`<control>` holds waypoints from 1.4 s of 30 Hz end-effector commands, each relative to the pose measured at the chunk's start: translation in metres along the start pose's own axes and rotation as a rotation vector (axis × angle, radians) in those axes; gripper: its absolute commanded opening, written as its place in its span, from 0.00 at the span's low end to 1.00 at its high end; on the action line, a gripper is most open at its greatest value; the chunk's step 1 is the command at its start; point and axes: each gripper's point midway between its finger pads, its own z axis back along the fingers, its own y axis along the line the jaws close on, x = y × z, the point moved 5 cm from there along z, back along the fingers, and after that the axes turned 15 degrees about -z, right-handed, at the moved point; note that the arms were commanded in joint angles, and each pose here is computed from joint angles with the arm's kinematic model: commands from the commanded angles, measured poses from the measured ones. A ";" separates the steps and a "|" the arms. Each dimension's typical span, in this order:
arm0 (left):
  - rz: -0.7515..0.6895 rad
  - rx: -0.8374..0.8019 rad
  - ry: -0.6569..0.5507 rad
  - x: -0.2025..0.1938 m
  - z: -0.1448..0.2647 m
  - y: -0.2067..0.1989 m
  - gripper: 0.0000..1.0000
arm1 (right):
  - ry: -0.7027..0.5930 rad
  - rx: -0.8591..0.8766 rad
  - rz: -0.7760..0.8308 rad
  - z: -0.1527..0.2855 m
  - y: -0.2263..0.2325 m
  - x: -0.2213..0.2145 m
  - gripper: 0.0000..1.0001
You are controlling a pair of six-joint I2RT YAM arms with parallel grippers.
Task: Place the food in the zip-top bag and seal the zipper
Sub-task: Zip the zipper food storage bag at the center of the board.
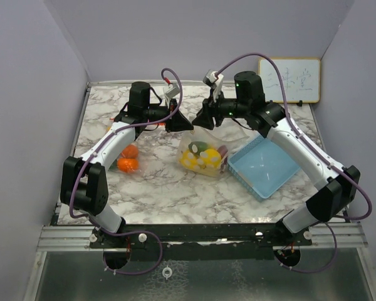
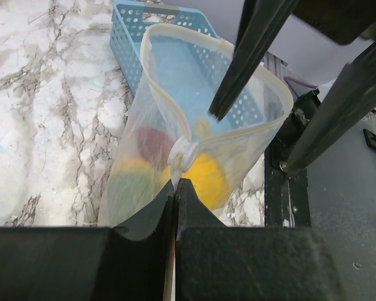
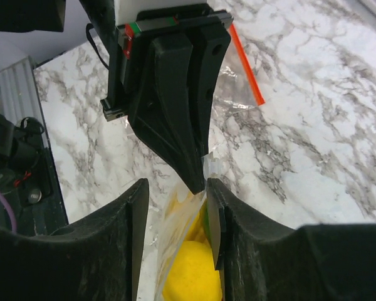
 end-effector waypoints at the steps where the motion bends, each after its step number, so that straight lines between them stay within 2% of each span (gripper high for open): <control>1: -0.057 0.014 -0.019 0.009 0.003 -0.004 0.00 | 0.028 0.110 0.001 -0.019 0.002 -0.006 0.41; 11: -0.058 0.021 -0.017 0.009 0.007 -0.010 0.00 | 0.024 0.094 -0.023 -0.030 -0.011 -0.012 0.40; 18: -0.060 0.025 -0.017 0.011 0.007 -0.010 0.00 | -0.023 -0.043 -0.024 -0.022 -0.030 -0.007 0.41; 32: -0.061 0.030 -0.016 0.013 0.007 -0.010 0.00 | 0.028 0.176 -0.074 -0.034 -0.016 -0.018 0.38; 38: -0.065 0.032 -0.017 0.014 0.008 -0.010 0.00 | 0.059 0.203 -0.110 -0.038 -0.016 -0.023 0.23; 42: -0.063 0.034 -0.015 0.013 0.008 -0.010 0.00 | 0.055 0.181 -0.118 -0.037 -0.018 -0.021 0.06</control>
